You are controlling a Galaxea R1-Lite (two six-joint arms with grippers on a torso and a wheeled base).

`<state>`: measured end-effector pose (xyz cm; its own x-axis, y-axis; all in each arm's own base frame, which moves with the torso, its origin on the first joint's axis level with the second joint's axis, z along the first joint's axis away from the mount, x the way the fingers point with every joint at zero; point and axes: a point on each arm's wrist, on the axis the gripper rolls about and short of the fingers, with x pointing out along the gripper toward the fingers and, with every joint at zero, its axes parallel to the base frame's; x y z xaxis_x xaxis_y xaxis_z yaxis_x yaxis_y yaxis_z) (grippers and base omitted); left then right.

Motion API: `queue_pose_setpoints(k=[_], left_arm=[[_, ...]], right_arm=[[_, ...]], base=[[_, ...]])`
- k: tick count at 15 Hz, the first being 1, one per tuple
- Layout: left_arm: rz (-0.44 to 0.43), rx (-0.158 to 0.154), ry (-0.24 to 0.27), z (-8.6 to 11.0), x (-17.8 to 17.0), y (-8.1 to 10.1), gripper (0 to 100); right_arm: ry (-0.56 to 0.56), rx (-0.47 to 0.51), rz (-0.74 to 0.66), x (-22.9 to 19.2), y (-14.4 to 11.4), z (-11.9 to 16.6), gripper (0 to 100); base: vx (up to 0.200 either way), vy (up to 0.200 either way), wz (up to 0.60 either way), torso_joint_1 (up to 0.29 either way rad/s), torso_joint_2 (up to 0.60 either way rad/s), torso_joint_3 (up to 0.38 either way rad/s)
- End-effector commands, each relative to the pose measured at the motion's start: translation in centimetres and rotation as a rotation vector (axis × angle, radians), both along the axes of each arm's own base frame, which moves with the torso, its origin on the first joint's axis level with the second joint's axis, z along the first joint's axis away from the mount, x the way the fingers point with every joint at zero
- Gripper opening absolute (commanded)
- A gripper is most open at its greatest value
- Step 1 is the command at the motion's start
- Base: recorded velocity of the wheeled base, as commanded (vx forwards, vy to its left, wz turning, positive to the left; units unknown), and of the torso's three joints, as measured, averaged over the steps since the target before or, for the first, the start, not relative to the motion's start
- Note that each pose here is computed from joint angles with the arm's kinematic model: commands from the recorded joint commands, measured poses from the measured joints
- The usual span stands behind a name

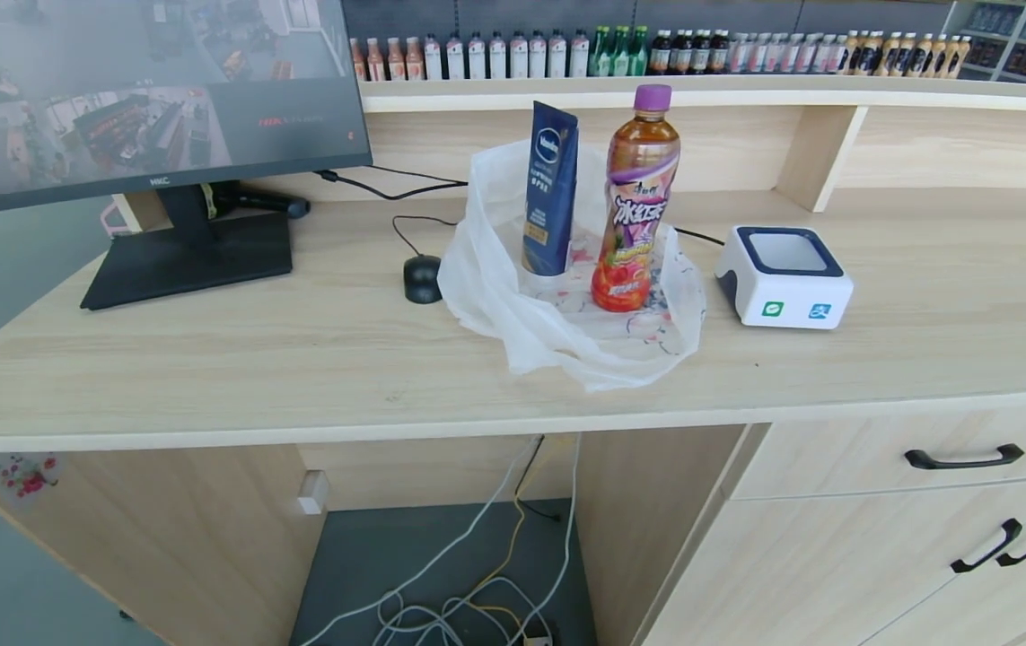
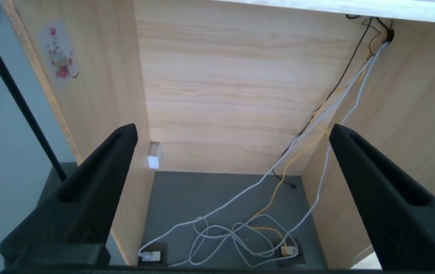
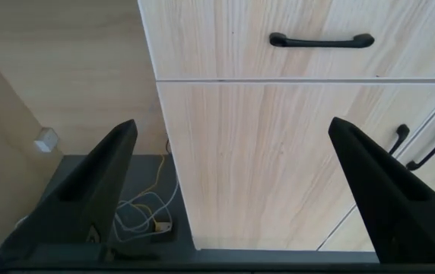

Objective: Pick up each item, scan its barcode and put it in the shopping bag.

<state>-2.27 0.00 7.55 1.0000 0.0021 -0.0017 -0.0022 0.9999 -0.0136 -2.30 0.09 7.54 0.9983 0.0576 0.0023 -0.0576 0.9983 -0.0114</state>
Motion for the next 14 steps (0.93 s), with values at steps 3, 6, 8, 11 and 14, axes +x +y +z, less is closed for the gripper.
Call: queue_pose_setpoints(k=[3,6,8,11,14], left_arm=[[0.001,-0.006,0.000,0.00,0.00,0.00,100],[0.001,-0.008,0.000,0.00,0.00,0.00,100],[0.001,-0.008,0.000,0.00,0.00,0.00,100],[0.001,-0.009,-0.002,0.02,0.00,0.00,100],[0.001,-0.009,-0.002,0.02,0.00,0.00,100]], right_arm=[[0.001,-0.001,0.001,0.02,0.00,0.02,100],[0.002,-0.001,0.001,0.02,0.00,0.01,100],[0.002,-0.001,0.001,0.02,0.00,0.01,100],[0.002,-0.003,0.001,0.02,0.00,0.01,100],[0.002,-0.003,0.001,0.02,0.00,0.01,100]], base=[[0.000,0.000,0.00,0.000,0.00,0.000],[0.000,0.000,0.00,0.000,0.00,0.000],[0.000,-0.200,0.00,-0.002,0.00,0.005],[0.000,-0.200,0.00,0.015,0.01,-0.002],[0.000,-0.200,0.00,-0.001,0.00,0.002]])
